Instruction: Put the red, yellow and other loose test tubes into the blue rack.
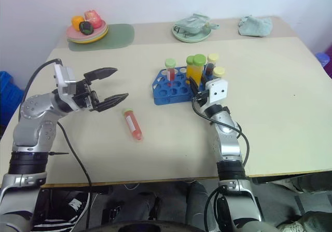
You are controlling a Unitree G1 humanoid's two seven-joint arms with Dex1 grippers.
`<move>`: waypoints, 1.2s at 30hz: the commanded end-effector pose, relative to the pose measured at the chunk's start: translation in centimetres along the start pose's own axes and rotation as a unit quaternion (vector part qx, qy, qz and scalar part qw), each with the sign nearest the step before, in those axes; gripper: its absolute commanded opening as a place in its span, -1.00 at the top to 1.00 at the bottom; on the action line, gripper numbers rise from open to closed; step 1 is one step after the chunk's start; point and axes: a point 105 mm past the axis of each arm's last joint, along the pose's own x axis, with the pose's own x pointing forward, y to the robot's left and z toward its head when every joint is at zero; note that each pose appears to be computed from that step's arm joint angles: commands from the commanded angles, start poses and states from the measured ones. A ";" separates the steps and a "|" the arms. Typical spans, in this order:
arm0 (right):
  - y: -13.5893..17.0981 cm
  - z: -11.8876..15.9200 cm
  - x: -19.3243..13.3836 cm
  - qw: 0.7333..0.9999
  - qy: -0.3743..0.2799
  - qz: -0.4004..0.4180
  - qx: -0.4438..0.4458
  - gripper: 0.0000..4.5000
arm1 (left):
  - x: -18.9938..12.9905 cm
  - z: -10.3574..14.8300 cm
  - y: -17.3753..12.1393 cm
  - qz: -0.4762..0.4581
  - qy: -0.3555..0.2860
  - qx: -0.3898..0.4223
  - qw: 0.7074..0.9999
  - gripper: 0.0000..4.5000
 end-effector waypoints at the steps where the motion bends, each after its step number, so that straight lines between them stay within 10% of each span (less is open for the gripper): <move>1: 0.1 0.9 0.7 1.000 -0.026 -0.002 -0.014 0.44 | -0.3 0.8 0.1 0.001 -0.003 0.016 1.000 -1.00; 19: 0.9 -0.5 1.0 1.000 -0.008 0.022 0.000 0.44 | -0.5 1.0 0.1 0.003 -0.002 0.020 1.000 -1.00; 27: 0.3 -0.2 0.8 1.000 -0.011 0.015 0.007 -1.00 | -0.5 0.9 0.1 0.001 -0.002 0.019 1.000 -1.00; 36: -2.1 2.8 -1.6 0.999 -0.018 0.036 -0.034 -1.00 | -1.0 1.2 -0.6 -0.004 0.010 0.017 1.000 -1.00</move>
